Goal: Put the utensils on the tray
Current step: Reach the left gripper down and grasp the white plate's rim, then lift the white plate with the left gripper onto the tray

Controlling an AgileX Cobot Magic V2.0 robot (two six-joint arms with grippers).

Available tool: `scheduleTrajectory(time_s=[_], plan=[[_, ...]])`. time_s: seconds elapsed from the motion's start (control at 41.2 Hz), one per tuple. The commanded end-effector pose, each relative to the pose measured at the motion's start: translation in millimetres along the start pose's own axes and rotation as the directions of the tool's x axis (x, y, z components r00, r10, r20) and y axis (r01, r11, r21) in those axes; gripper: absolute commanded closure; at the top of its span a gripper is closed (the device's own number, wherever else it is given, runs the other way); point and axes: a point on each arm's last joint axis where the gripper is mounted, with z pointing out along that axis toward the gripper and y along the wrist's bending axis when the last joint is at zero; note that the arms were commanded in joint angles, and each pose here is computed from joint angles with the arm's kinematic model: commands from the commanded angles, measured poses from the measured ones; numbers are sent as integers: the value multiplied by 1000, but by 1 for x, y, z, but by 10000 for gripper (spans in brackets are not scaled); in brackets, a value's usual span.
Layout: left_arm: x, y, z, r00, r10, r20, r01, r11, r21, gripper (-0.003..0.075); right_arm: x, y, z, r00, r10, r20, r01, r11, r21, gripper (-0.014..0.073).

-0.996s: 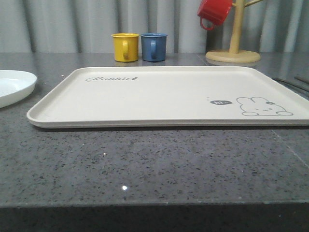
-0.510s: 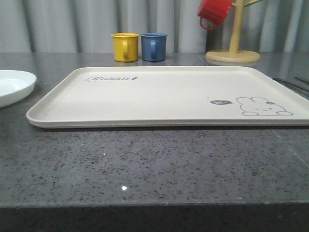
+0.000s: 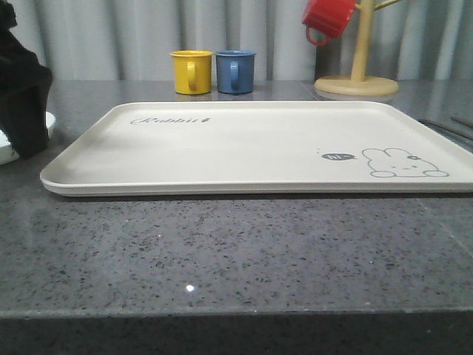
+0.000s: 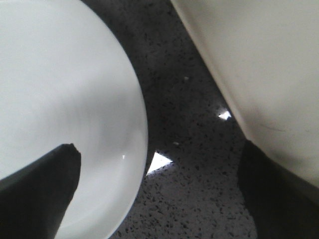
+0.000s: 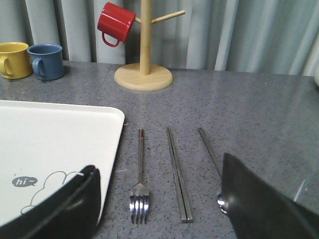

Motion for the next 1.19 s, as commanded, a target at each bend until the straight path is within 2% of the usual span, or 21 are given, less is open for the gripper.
scheduleTrajectory(time_s=[0.0, 0.121, 0.267, 0.34, 0.801, 0.874, 1.093, 1.165], plan=[[-8, 8, -10, 997, -24, 70, 24, 1000, -7, 102, -18, -1, -1, 995, -9, 101, 8, 1000, 11, 59], [-8, 8, -7, 998, -15, 65, 15, 1000, 6, 147, -18, -1, -1, 995, -9, 101, 8, 1000, 11, 59], [-8, 8, -7, 998, -17, 64, 16, 1000, 8, 333, -18, -1, -1, 995, -9, 101, 8, 1000, 11, 59], [-8, 8, -7, 998, -17, 64, 16, 1000, 8, 379, -18, -1, -1, 995, -9, 101, 8, 1000, 11, 59], [-11, 7, 6, 999, -15, 31, 14, 1000, 16, 400, -18, -1, -1, 995, -9, 101, 8, 1000, 11, 59], [-11, 7, 6, 999, -17, 31, 17, 1000, 19, 457, -18, -1, -1, 995, -9, 101, 8, 1000, 11, 59], [-11, 8, 5, 999, -12, 35, 11, 1000, 10, 719, -18, -1, -1, 995, -9, 101, 8, 1000, 11, 59], [-12, 9, -1, 998, -11, 54, 11, 1000, 3, 739, -18, -1, -1, 995, -9, 101, 8, 1000, 11, 59]])
